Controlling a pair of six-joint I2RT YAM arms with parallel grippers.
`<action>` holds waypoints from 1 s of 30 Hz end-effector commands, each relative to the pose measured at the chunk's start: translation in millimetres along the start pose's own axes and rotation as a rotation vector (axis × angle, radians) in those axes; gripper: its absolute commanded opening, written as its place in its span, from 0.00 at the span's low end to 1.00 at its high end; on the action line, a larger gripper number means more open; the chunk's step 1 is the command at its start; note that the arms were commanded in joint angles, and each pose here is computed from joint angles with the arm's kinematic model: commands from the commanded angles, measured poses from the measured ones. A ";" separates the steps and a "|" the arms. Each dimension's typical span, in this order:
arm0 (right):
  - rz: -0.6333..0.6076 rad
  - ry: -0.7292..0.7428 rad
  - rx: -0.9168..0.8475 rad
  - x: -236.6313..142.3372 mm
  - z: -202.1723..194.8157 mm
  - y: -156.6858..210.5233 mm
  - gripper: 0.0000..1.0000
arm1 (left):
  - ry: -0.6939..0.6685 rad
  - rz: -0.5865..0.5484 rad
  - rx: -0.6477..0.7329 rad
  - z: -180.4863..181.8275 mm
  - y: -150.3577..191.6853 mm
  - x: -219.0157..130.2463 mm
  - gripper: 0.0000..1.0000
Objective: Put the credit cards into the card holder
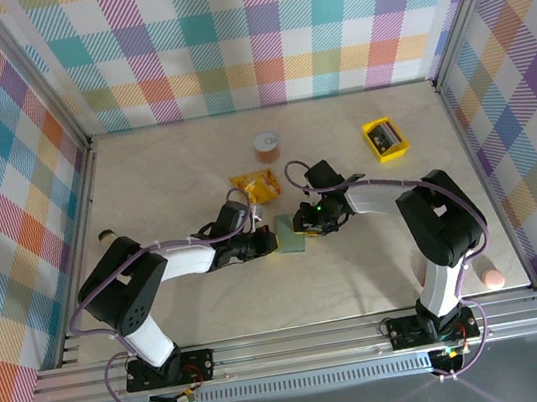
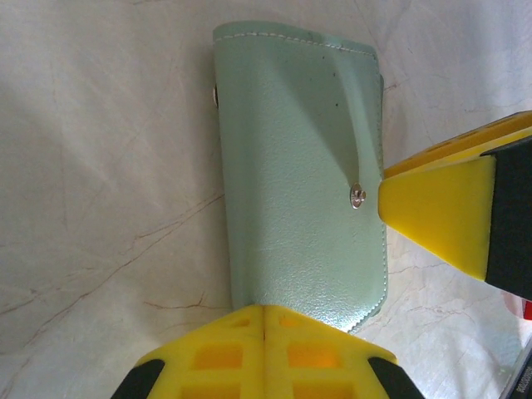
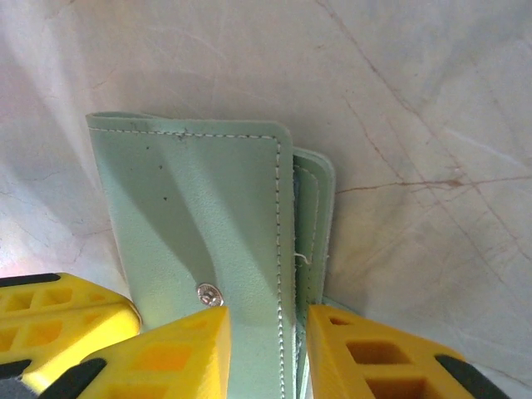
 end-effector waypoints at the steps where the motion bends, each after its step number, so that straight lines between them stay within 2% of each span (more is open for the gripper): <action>1: -0.013 0.000 -0.038 -4.5 5.7 -3.7 0.31 | 0.021 0.030 0.031 -5.1 1.8 6.5 0.00; 9: -0.012 -0.017 -0.071 -7.0 8.6 -3.5 0.31 | 0.041 0.032 0.032 -7.5 2.7 4.7 0.00; 23: -0.040 -0.105 -0.110 -22.3 21.6 1.0 0.25 | 0.038 0.038 0.035 -6.2 3.5 6.2 0.00; 30: -0.048 -0.160 -0.124 -28.5 30.9 2.9 0.25 | 0.028 0.026 0.042 -6.7 2.2 2.8 0.00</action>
Point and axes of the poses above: each hand's point on the last joint's axis, 136 mm out from that joint toward the fingers, its own x axis out along the fingers, its own z axis along the line the jaws close on, y = z × x, the point moved 9 cm from there along -x, back along the fingers, and after that the axes turned 5 degrees about -x, right-handed, at the moved point
